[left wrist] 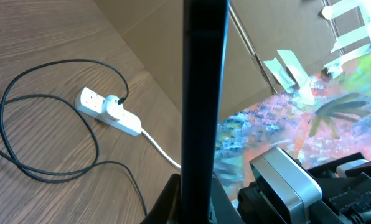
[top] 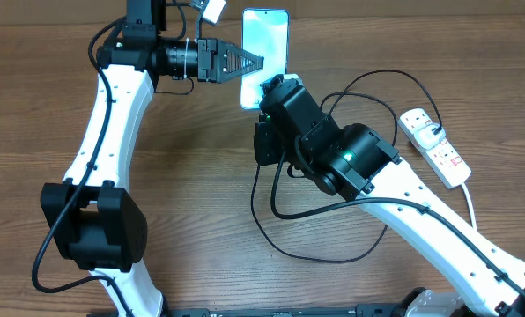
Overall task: Plug charger to phone and switch on socket
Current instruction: 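Push the plug upward into the phone's port with the right gripper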
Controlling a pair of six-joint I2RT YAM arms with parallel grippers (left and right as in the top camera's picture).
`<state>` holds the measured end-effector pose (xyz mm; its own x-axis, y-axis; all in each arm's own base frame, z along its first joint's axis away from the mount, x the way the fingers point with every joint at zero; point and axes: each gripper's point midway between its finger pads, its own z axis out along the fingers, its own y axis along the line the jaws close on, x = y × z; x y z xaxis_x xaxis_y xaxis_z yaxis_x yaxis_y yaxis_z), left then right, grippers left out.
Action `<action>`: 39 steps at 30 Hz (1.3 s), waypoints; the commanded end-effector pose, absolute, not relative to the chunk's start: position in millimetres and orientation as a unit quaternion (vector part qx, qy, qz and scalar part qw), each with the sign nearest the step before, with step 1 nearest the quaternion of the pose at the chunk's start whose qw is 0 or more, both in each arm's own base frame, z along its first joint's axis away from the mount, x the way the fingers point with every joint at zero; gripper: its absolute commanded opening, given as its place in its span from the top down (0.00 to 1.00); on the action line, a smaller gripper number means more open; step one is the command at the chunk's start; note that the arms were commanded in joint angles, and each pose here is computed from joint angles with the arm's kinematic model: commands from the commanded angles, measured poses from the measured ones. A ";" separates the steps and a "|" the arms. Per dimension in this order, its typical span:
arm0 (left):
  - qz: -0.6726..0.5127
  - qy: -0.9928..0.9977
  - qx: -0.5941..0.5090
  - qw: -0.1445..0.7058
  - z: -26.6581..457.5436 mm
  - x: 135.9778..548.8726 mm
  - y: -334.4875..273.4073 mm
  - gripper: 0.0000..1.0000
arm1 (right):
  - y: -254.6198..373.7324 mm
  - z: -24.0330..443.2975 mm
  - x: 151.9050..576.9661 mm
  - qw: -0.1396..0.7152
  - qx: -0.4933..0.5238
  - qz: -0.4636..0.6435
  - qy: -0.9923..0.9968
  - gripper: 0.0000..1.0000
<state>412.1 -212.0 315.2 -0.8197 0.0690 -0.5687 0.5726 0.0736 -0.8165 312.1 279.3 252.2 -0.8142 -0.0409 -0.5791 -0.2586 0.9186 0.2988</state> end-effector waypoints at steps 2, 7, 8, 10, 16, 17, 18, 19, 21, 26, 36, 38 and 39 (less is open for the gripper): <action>-0.651 0.679 0.262 0.217 338.2 402.2 -212.8 0.96 | 280.3 264.9 318.3 0.314 -0.084 0.189 0.927 0.96; -0.651 0.679 0.262 0.217 338.2 402.2 -212.8 0.96 | 280.7 266.9 320.7 0.321 -0.085 0.188 0.924 0.96; -0.651 0.679 0.262 0.217 338.2 402.2 -212.8 0.96 | 279.1 267.1 321.8 0.324 -0.083 0.184 0.924 0.96; -0.651 0.679 0.262 0.217 338.2 402.2 -212.8 0.96 | 275.5 266.6 323.8 0.329 -0.080 0.173 0.925 0.96; -0.651 0.679 0.262 0.217 338.3 402.2 -212.8 0.96 | 272.8 263.5 321.6 0.323 -0.081 0.167 0.928 0.96; -0.651 0.679 0.262 0.217 338.3 402.2 -212.8 0.96 | 272.7 263.3 321.4 0.322 -0.081 0.166 0.928 0.96; -0.651 0.679 0.262 0.217 338.3 402.2 -212.8 0.96 | 272.8 263.5 321.6 0.323 -0.081 0.167 0.928 0.96; -0.651 0.679 0.262 0.217 338.3 402.2 -212.8 0.96 | 272.9 263.6 321.7 0.323 -0.081 0.167 0.928 0.96; -0.652 0.678 0.262 0.216 338.6 401.8 -212.8 0.96 | 273.0 263.7 321.7 0.323 -0.081 0.167 0.928 0.96; -0.652 0.678 0.262 0.216 338.7 401.7 -212.9 0.96 | 273.5 264.3 322.2 0.324 -0.081 0.168 0.927 0.96; -0.652 0.678 0.262 0.216 338.7 401.5 -213.2 0.96 | 274.4 264.7 322.1 0.324 -0.081 0.171 0.927 0.96; -0.652 0.678 0.263 0.216 338.7 401.5 -213.2 0.96 | 275.6 265.5 322.4 0.325 -0.081 0.174 0.926 0.96; -0.652 0.678 0.263 0.216 338.7 401.5 -213.2 0.96 | 276.6 265.9 322.3 0.325 -0.082 0.177 0.925 0.96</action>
<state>412.2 -211.9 315.2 -0.8195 0.0686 -0.5690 0.5729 0.0738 -0.8163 315.6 274.6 252.3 -0.8001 -0.0546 -0.5974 -0.2602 0.9289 0.2635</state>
